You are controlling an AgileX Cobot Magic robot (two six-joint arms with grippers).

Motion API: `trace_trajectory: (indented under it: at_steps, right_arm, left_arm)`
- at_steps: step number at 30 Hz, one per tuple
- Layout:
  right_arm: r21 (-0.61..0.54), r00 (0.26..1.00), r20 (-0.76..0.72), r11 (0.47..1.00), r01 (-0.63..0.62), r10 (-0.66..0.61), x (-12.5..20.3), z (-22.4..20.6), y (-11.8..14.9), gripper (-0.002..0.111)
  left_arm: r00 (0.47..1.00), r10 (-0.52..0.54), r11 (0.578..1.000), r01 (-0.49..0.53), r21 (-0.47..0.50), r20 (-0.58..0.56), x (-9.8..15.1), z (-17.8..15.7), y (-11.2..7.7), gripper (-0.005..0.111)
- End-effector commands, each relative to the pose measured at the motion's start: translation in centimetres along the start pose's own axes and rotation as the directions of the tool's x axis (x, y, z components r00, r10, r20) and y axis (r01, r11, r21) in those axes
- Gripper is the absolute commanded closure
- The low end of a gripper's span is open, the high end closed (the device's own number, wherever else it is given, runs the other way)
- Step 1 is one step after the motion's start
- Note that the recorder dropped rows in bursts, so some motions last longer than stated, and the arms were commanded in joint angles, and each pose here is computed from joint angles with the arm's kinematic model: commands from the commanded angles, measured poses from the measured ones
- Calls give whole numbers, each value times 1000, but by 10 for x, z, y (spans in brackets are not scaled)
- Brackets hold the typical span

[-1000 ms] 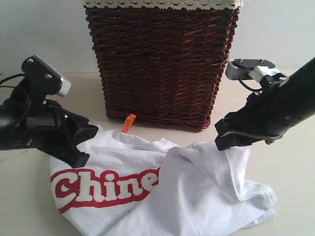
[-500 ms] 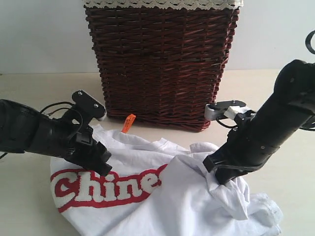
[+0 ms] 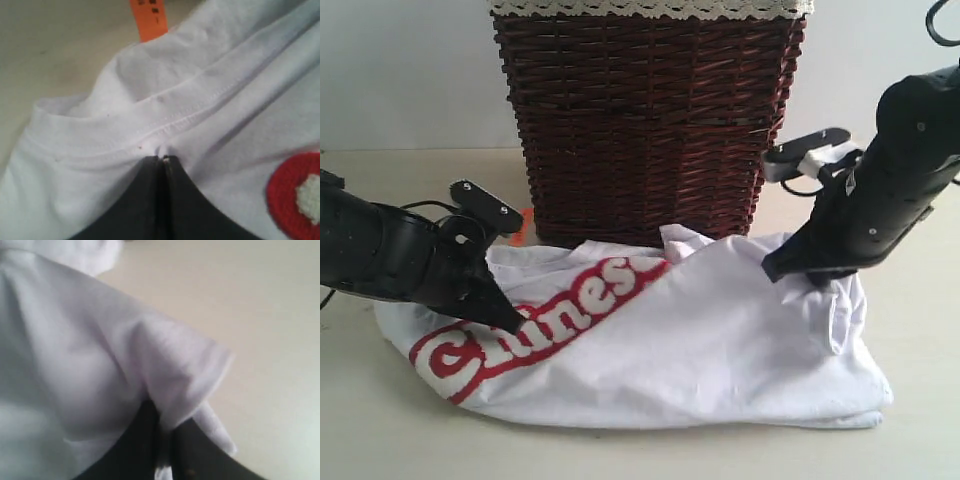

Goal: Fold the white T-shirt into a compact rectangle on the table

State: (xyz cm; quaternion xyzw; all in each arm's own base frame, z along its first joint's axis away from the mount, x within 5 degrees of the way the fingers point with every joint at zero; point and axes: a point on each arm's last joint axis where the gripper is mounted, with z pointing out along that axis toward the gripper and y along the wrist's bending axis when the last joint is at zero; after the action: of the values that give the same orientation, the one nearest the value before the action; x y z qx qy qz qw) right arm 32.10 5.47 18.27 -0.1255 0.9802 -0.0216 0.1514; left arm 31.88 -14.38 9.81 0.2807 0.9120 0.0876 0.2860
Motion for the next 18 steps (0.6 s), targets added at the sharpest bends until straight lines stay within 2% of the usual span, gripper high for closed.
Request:
trace_trajectory:
  at_steps: [1, 4, 6, 9, 12, 13, 15, 16, 18]
  right_arm:
    - [139, 991, 120, 987, -79, 63, -18, -14, -15, 108]
    - [189, 985, 152, 975, -115, 86, -23, -19, -20, 106]
    - [198, 984, 143, 971, -133, 106, -24, -21, -22, 97]
    - [218, 988, 111, 967, -130, 108, -21, -25, -23, 74]
    - [240, 994, 87, 966, -92, 73, -17, -33, -25, 46]
    - [243, 993, 89, 965, -95, 76, -17, -37, -26, 42]
    - [202, 986, 107, 968, -148, 129, -12, -54, -23, 44]
    - [131, 991, 71, 984, -121, 112, -8, -60, -16, 46]
    - [-49, 995, -83, 997, -54, 50, 6, -60, 1, 52]
  left_arm:
    - [996, -87, 985, 81, -153, -30, 8, -16, 19, 107]
    - [988, -153, 972, 151, -180, 1, 12, -34, 25, 107]
    - [985, -174, 965, 174, -196, 17, 14, -44, 29, 107]
    - [975, -217, 954, 222, -203, 46, 16, -57, 33, 106]
    - [971, -225, 949, 237, -206, 82, 17, -72, 38, 94]
    - [969, -228, 945, 244, -216, 94, 17, -77, 40, 90]
    - [959, -242, 936, 271, -226, 150, 18, -98, 47, 73]
    - [951, -250, 932, 287, -223, 183, 18, -110, 50, 66]
    - [934, -261, 932, 310, -190, 243, 23, -131, 53, 62]
